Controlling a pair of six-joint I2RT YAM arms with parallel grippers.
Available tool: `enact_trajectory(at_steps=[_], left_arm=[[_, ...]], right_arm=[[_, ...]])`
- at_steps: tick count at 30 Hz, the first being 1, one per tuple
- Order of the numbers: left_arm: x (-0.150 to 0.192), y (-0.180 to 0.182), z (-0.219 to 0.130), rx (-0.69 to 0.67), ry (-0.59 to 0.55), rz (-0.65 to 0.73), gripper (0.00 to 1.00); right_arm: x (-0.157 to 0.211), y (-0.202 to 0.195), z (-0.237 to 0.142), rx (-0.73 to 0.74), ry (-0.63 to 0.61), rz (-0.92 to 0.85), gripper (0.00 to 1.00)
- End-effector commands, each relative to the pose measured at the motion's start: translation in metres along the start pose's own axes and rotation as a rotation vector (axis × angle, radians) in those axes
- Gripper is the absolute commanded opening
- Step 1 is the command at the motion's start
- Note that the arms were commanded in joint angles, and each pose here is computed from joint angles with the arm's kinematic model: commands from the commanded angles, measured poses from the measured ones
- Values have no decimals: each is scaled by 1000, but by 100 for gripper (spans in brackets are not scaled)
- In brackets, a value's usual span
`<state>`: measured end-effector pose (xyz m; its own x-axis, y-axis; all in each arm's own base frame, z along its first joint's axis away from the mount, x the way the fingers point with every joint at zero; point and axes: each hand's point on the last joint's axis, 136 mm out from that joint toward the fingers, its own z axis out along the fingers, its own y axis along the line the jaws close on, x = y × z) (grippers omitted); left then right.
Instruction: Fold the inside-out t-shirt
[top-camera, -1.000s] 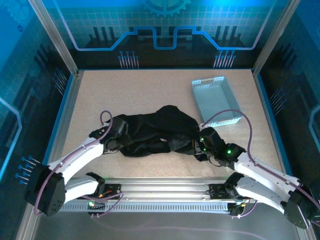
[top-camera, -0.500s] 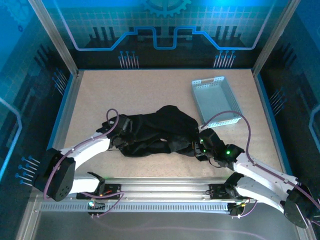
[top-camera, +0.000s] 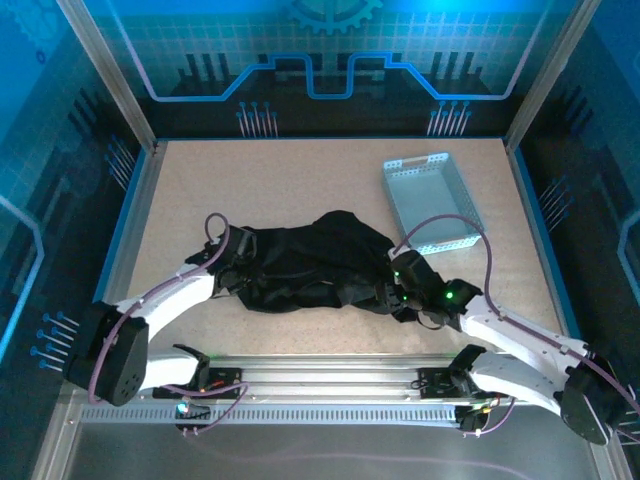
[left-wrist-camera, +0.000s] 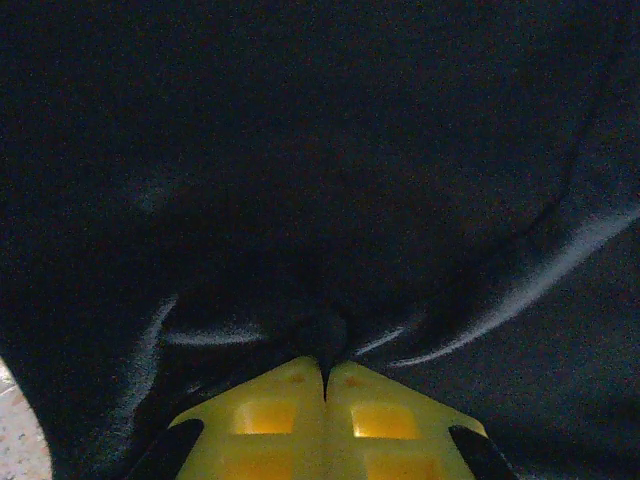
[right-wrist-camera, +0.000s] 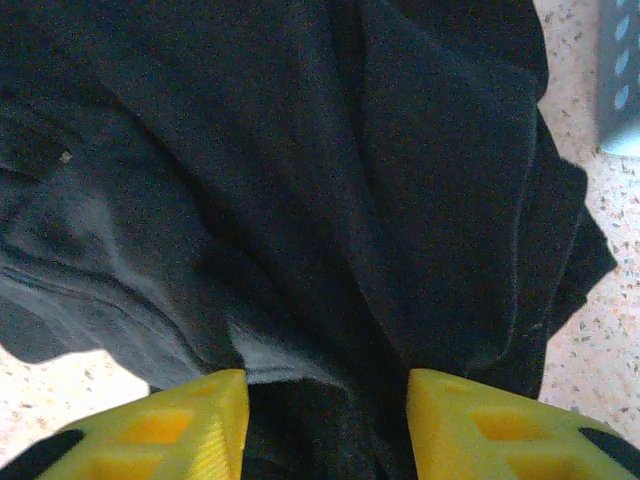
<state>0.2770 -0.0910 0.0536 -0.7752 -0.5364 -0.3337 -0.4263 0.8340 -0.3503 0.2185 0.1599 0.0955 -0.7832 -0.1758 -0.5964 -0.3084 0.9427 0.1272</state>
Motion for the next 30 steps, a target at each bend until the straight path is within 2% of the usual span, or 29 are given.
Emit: enact_trajectory(at_steps=[1,6,18,22,28,30], left_arm=[[-18,-7,-16,18,-48,17,0],[-22,-3,-19,15,-54,10,0],[-29,-1,-19,11,-59,5,0],[-32,0,-20,9,-61,3,0],[-36,0,-21,15,-65,-6,0],[-42,0,-25,20,-79,-13,0]], right_arm=[[-9,10,-10,8,7,-116,55],[-5,21,-3,30,73,-212,62],[8,9,6,191,159,-241,64],[16,10,11,188,194,-231,63],[24,15,18,186,224,-244,50],[21,14,16,200,219,-256,37]])
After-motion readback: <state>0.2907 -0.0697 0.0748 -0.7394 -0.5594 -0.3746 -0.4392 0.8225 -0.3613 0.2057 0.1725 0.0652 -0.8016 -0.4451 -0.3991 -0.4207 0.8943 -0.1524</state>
